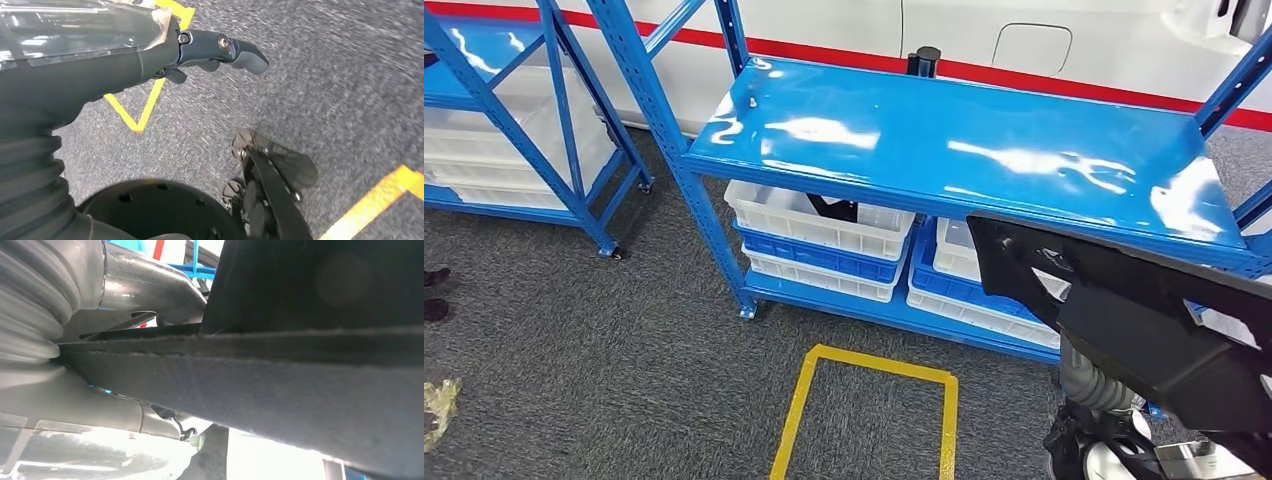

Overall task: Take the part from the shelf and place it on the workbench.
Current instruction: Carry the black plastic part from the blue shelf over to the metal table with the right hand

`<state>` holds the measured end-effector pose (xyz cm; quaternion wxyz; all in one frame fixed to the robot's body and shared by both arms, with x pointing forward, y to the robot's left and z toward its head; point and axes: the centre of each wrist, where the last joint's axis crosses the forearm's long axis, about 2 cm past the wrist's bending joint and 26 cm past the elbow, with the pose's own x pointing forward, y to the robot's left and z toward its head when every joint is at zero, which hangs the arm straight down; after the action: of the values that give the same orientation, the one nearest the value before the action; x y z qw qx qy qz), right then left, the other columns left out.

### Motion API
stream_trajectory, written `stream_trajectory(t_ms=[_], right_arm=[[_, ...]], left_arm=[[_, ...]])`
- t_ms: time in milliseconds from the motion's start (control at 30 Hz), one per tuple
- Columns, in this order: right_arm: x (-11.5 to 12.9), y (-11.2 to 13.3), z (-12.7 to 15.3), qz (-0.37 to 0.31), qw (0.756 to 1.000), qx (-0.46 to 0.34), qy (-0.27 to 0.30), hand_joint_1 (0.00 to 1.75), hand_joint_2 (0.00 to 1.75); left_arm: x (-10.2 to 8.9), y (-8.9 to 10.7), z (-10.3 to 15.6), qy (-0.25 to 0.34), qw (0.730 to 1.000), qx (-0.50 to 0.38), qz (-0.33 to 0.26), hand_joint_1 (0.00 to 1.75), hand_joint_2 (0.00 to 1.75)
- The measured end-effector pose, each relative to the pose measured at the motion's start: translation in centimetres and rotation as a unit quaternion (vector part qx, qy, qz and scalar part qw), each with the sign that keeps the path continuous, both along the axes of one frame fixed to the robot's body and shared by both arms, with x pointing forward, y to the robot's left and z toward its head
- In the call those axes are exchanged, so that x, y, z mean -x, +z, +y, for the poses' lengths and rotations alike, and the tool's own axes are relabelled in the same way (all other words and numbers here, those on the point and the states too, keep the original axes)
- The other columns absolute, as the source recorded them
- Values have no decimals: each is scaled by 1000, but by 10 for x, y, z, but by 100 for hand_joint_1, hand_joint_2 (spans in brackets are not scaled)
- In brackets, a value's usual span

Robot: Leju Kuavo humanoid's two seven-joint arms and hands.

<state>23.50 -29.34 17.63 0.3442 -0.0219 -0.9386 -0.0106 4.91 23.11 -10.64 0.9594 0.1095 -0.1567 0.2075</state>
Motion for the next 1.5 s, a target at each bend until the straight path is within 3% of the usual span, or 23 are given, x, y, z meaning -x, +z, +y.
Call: stream_trajectory(t_ms=[1500], right_arm=[[-8, 4, 2, -4, 1000, 2, 12, 175, 175]], left_arm=[[-6, 1, 0, -11, 1000, -4, -9, 0, 175]])
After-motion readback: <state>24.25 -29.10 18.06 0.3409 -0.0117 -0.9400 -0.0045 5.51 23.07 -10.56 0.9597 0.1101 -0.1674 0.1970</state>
